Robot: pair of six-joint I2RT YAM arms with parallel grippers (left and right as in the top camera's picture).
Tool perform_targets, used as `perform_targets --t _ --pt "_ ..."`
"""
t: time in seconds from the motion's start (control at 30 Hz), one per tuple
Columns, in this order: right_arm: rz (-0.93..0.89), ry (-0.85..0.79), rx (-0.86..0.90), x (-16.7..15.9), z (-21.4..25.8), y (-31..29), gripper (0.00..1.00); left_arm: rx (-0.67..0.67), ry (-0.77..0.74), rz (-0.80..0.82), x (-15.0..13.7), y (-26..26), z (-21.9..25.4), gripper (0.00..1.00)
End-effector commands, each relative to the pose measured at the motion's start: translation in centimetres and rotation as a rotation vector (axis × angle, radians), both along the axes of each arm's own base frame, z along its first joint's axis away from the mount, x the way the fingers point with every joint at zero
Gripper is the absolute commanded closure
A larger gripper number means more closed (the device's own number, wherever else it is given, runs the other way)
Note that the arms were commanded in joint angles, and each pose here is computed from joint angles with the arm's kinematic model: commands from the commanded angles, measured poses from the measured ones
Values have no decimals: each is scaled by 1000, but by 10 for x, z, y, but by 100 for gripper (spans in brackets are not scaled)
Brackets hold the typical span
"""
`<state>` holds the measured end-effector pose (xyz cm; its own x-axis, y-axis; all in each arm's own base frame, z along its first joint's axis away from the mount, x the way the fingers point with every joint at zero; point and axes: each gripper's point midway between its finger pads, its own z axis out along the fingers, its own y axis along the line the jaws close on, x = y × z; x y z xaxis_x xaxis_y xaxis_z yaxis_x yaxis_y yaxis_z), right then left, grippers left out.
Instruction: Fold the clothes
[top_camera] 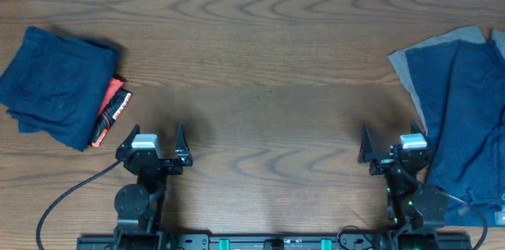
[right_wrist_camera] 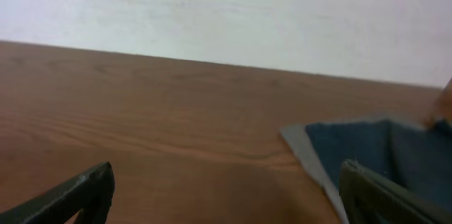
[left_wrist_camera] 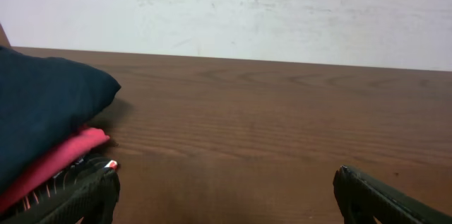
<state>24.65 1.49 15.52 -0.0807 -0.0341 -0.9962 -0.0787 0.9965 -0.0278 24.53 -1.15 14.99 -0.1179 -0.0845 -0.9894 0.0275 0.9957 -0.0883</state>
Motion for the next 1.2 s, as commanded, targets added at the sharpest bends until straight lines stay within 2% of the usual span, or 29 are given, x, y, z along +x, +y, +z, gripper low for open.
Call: perform_targets --t 0.0,0.07,0.2,0.33,0.57,0.77,0.97,1.0,1.03,1.17 --pt "-26 64 109 1 -12 -2 1 8 58 16 -1 3 -17 2" --pt "-71 126 128 0 -18 -8 1 -10 60 15 -1 3 -18 2" --pt "-201 248 96 -6 -20 -29 1 -154 65 32 -1 2 -18 2" --pt "-284 401 83 -13 -22 -41 1 -215 113 -44 -4 -13 -21 2" --pt "-444 775 48 -32 -63 -60 1 -286 465 -79 -27 -28 -66 2" --pt "-507 1023 19 -46 -105 -72 1 -290 680 -66 -42 -31 -69 2" --pt "-459 1100 62 -43 -123 -62 2 -285 854 -39 -47 -31 -64 2" --pt "-487 1110 47 -48 -124 -67 10 -285 870 -36 -46 -31 -62 2" --pt "-559 1113 41 -54 -123 -76 15 -284 885 -33 -45 -31 -60 2" --pt "-904 1084 51 -84 -114 -115 9 -284 914 -28 -43 -31 -60 2"
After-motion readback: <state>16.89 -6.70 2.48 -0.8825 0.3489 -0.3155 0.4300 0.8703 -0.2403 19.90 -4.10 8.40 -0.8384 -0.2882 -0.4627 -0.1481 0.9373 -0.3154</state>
